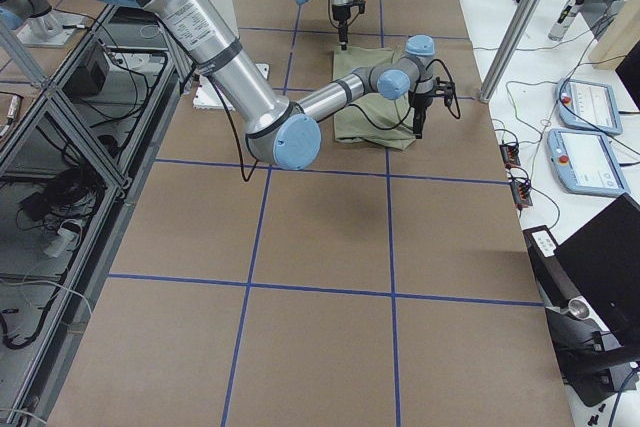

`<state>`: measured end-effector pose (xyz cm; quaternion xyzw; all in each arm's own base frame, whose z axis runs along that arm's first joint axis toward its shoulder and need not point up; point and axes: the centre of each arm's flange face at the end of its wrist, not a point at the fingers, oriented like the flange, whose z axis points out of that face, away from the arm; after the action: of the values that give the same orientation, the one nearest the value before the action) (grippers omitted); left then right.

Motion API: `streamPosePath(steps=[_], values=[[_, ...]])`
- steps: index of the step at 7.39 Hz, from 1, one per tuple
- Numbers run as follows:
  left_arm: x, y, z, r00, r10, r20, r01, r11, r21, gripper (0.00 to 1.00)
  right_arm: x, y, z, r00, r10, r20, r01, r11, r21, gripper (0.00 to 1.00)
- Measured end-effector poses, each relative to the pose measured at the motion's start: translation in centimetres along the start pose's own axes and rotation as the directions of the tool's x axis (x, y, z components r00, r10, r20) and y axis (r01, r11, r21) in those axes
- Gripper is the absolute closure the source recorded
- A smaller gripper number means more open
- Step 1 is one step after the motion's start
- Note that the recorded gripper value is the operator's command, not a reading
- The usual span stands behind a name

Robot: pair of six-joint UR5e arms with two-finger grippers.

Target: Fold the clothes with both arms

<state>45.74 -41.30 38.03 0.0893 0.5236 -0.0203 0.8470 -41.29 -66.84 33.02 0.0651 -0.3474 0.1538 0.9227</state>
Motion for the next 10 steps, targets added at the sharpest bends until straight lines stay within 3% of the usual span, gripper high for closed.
streamPosePath(steps=[1, 2, 3, 7, 8, 10], values=[[0.3, 0.7, 0.6, 1.000, -0.003, 0.001, 0.003, 1.000, -0.005, 0.48, 0.0, 0.0, 0.0, 1.000, 0.001, 0.000, -0.001, 1.000, 0.000, 0.00], [0.4, 1.0, 0.8, 1.000, -0.005, 0.002, 0.005, 1.000, -0.008, 0.86, 0.0, 0.0, 0.0, 1.000, 0.001, 0.000, -0.001, 1.000, 0.000, 0.00], [0.5, 1.2, 0.9, 1.000, -0.008, 0.001, 0.008, 1.000, -0.010, 1.00, 0.0, 0.0, 0.0, 1.000, 0.002, 0.000, -0.002, 1.000, 0.000, 0.00], [-0.5, 0.9, -0.1, 1.000, 0.000, 0.006, 0.000, 1.000, -0.003, 1.00, 0.5, 0.0, 0.3, 1.000, 0.004, -0.005, -0.004, 1.000, -0.002, 0.00], [-2.6, -0.3, -0.9, 0.999, 0.042, 0.033, -0.043, 0.999, 0.017, 1.00, 0.5, 0.1, 0.3, 1.000, 0.004, -0.006, -0.004, 1.000, -0.003, 0.00], [-10.9, -7.9, -3.7, 0.968, 0.183, 0.170, -0.201, 0.975, 0.092, 1.00, 0.5, 0.1, 0.4, 1.000, 0.004, -0.006, -0.004, 1.000, -0.003, 0.00]])
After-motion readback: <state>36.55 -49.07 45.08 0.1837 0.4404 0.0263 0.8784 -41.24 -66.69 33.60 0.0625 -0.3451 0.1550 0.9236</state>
